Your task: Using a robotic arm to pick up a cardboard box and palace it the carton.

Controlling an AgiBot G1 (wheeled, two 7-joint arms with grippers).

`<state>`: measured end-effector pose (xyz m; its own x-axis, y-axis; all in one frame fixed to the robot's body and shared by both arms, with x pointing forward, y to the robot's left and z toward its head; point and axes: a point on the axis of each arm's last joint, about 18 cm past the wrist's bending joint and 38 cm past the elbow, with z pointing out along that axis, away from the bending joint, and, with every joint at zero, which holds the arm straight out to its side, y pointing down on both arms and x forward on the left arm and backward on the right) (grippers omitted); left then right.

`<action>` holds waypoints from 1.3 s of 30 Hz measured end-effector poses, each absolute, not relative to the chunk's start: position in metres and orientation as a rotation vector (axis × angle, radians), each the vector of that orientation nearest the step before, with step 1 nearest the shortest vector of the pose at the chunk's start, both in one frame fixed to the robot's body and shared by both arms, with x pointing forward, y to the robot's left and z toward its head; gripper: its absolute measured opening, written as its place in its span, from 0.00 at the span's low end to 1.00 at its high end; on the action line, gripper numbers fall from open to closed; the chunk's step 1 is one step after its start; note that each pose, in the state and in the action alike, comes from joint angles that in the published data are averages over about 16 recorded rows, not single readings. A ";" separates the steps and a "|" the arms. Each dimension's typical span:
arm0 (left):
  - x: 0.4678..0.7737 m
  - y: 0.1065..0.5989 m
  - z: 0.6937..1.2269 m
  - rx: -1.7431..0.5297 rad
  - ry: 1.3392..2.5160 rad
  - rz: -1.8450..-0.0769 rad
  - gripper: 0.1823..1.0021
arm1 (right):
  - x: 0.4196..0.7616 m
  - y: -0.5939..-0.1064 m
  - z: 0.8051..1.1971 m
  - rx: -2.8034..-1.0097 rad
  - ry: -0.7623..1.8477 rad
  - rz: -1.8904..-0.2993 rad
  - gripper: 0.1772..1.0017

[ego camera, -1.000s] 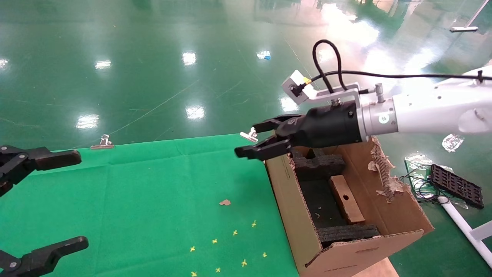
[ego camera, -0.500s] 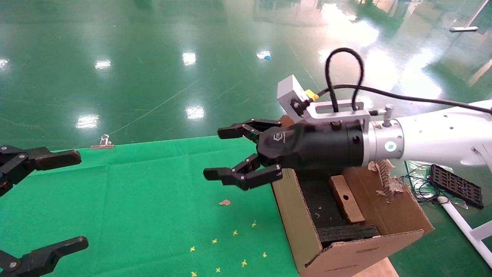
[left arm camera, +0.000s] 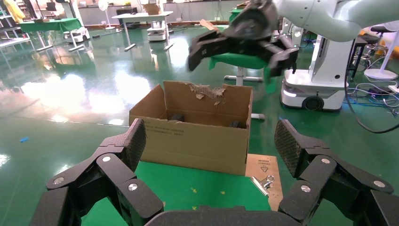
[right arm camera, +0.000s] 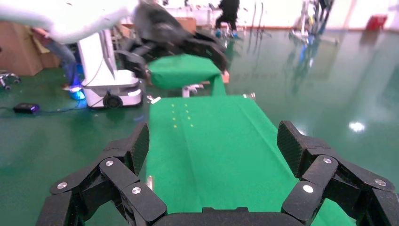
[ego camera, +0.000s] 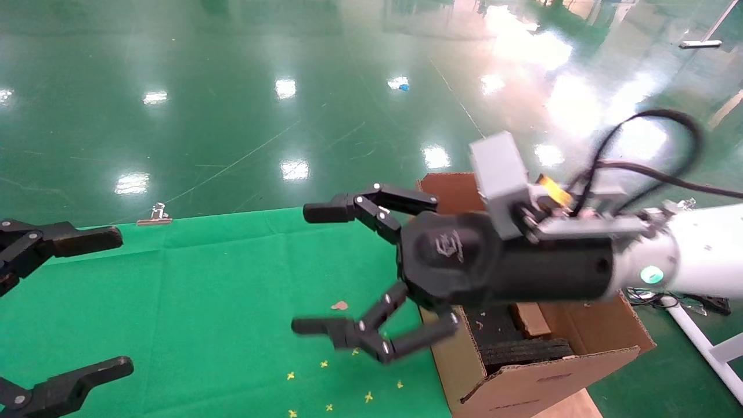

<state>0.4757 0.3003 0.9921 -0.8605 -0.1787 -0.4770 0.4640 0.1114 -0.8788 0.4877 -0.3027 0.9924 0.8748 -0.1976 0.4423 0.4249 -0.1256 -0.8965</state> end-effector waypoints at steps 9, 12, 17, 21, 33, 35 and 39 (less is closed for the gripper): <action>0.476 0.300 0.992 0.276 1.924 -1.800 1.00 | 0.468 -0.302 0.992 -1.585 -0.253 -0.556 1.00; 0.476 0.300 0.992 0.276 1.924 -1.800 1.00 | 0.467 -0.302 0.992 -1.583 -0.257 -0.557 1.00; 0.476 0.300 0.992 0.276 1.924 -1.800 1.00 | 0.469 -0.302 0.992 -1.586 -0.249 -0.555 1.00; 0.476 0.300 0.992 0.276 1.924 -1.800 1.00 | 0.471 -0.302 0.992 -1.589 -0.243 -0.554 1.00; 0.476 0.300 0.992 0.276 1.924 -1.800 1.00 | 0.474 -0.302 0.992 -1.594 -0.233 -0.553 1.00; 0.476 0.300 0.992 0.276 1.924 -1.800 1.00 | 0.474 -0.302 0.992 -1.594 -0.232 -0.553 1.00; 0.476 0.300 0.992 0.276 1.924 -1.800 1.00 | 0.475 -0.302 0.992 -1.595 -0.231 -0.552 1.00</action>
